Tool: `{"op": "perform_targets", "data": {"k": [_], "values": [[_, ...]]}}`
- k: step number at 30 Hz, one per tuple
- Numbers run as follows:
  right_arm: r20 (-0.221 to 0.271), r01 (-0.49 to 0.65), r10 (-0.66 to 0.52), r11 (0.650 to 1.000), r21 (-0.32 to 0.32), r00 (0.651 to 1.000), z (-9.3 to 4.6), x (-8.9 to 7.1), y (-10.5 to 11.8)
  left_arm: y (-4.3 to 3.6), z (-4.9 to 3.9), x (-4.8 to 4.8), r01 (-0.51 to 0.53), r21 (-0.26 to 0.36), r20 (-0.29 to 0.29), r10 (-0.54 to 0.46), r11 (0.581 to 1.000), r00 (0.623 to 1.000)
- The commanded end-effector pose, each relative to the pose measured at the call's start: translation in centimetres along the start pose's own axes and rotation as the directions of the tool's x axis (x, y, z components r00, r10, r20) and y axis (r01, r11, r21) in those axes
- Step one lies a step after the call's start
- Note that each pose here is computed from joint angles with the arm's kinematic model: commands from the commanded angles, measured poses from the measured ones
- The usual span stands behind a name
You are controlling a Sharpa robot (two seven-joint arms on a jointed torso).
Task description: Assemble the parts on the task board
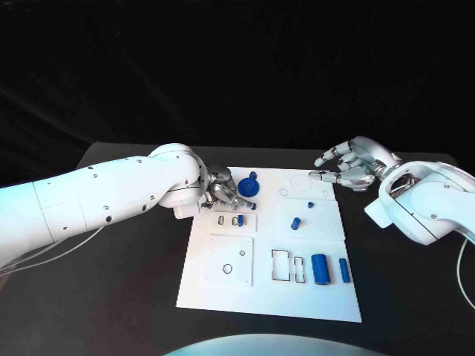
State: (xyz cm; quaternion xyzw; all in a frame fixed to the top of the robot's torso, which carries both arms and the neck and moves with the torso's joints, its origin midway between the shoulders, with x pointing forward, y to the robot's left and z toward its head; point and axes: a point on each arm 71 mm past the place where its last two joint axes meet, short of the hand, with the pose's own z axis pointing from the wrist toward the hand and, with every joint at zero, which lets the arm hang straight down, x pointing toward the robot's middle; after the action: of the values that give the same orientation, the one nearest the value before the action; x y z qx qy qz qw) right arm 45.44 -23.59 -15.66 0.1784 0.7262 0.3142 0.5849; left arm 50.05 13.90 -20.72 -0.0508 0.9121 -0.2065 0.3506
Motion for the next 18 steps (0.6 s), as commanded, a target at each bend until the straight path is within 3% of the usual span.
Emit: {"op": "perform_targets", "data": {"k": [1,18], "values": [[-0.015,0.009,-0.009,1.0,0.003,1.0,0.04,0.14,0.01,-0.08,0.13,0.4,-0.06,-0.036,-0.048,0.058,0.998,0.997],[-0.002,0.007,-0.007,1.0,0.007,1.0,0.18,0.11,-0.1,-0.61,0.28,1.2,-0.108,-0.039,-0.106,0.104,0.993,0.989]]}}
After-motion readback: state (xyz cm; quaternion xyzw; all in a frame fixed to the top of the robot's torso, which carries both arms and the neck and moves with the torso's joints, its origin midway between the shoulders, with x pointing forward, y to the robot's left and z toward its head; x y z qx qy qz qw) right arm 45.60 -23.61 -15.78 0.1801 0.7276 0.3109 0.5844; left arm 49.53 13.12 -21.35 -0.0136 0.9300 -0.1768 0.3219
